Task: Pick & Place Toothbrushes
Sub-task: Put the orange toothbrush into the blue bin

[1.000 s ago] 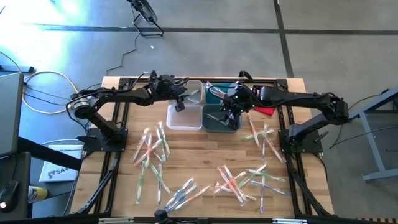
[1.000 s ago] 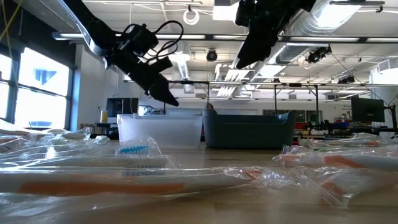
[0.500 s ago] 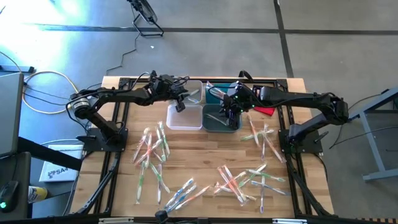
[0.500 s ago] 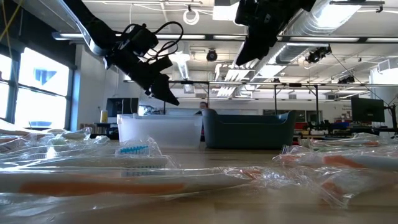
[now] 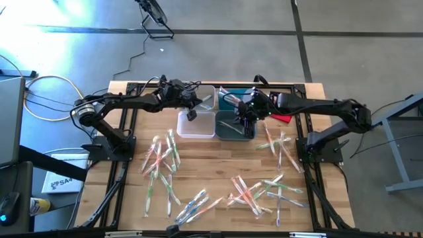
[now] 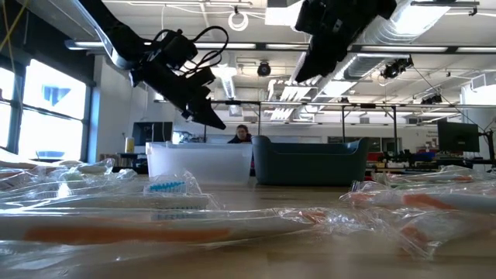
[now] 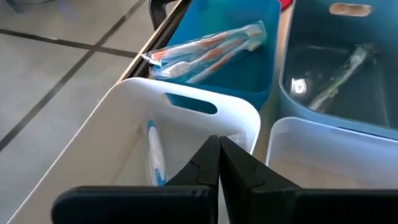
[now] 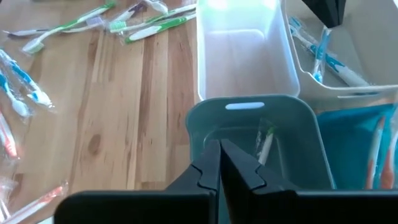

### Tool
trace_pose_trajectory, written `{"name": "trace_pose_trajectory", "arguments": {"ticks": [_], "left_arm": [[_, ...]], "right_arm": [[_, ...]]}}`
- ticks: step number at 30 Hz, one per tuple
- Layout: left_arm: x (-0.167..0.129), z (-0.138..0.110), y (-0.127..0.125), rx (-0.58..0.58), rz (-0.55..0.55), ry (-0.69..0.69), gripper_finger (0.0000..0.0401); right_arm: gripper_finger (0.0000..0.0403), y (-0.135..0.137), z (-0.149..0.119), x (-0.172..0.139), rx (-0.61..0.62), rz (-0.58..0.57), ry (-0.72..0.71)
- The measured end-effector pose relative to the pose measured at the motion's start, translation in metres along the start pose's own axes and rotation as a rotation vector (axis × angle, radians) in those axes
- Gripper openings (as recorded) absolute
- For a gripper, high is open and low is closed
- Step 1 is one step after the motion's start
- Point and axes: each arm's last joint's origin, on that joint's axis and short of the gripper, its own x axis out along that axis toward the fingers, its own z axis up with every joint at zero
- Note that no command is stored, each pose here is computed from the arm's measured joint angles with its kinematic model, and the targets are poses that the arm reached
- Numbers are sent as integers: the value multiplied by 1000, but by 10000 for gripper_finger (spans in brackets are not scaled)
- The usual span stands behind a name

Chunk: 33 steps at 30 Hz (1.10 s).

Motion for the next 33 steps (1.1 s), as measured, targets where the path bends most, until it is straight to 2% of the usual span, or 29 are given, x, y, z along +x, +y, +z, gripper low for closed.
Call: {"name": "trace_pose_trajectory", "arguments": {"ticks": [8, 11, 19, 26, 33], "left_arm": [[-13, -15, -5, -23, 9, -40, 1], [-21, -17, -6, -19, 19, -106, 1], [-42, -25, -14, -6, -55, -334, 0], [-51, -37, -19, -4, -77, -377, 0], [-61, -32, -22, -5, -160, -415, 0]], "right_arm": [[3, -5, -50, -10, 124, 7, -163], [4, 0, -65, -20, 132, 6, -235], [3, 12, -89, -37, 67, 16, -463], [3, 17, -106, -36, 67, 37, -559], [3, 23, -116, -31, 61, 69, -590]]}}
